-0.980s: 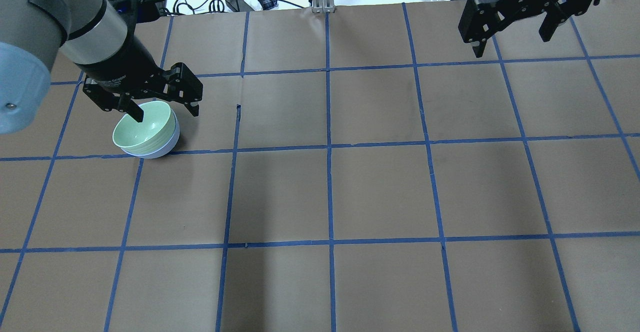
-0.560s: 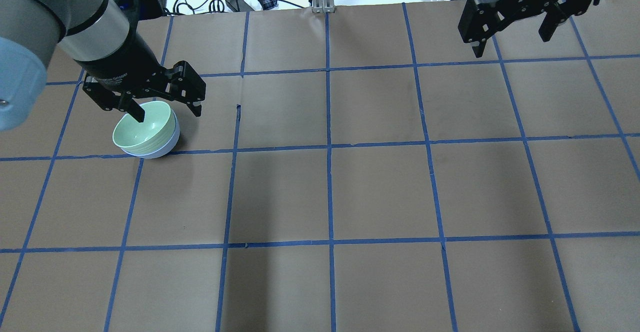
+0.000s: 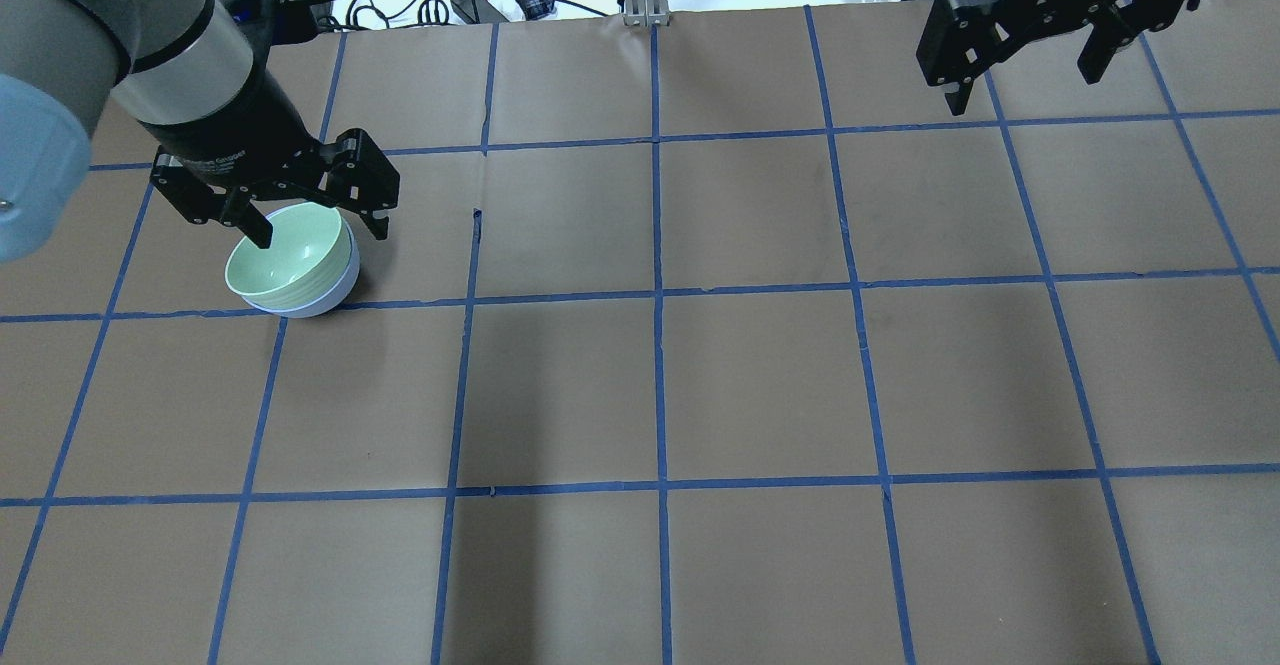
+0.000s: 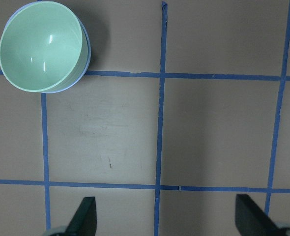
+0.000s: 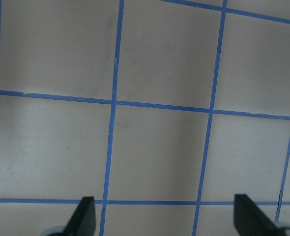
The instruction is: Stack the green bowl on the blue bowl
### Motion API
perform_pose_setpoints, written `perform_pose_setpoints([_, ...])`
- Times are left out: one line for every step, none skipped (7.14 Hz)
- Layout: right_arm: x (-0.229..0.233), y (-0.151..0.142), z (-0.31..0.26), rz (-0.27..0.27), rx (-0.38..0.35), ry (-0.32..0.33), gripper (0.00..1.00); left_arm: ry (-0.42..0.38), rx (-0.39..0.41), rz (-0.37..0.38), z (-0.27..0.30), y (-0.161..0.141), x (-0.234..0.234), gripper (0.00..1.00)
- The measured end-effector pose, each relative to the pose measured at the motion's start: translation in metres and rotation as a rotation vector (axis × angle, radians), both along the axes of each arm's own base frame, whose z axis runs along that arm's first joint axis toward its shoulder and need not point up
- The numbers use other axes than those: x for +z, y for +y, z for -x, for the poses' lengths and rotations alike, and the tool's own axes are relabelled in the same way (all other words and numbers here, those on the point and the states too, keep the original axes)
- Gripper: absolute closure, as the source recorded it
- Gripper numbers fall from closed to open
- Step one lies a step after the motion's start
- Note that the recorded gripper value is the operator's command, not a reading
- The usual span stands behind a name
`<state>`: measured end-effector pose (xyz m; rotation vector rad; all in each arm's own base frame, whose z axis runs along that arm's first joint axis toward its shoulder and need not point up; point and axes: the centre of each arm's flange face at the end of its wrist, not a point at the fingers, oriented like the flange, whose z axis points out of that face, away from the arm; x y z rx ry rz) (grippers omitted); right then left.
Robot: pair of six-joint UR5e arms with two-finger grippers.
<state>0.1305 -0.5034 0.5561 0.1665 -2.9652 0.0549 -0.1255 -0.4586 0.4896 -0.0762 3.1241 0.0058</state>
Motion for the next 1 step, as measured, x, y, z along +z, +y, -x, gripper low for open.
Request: perform_pose_setpoints([0.0, 0.0, 0.0, 0.0, 0.0, 0.0, 0.0, 0.001, 0.0, 0.0, -0.0001, -0.0001, -0.0001, 0.0])
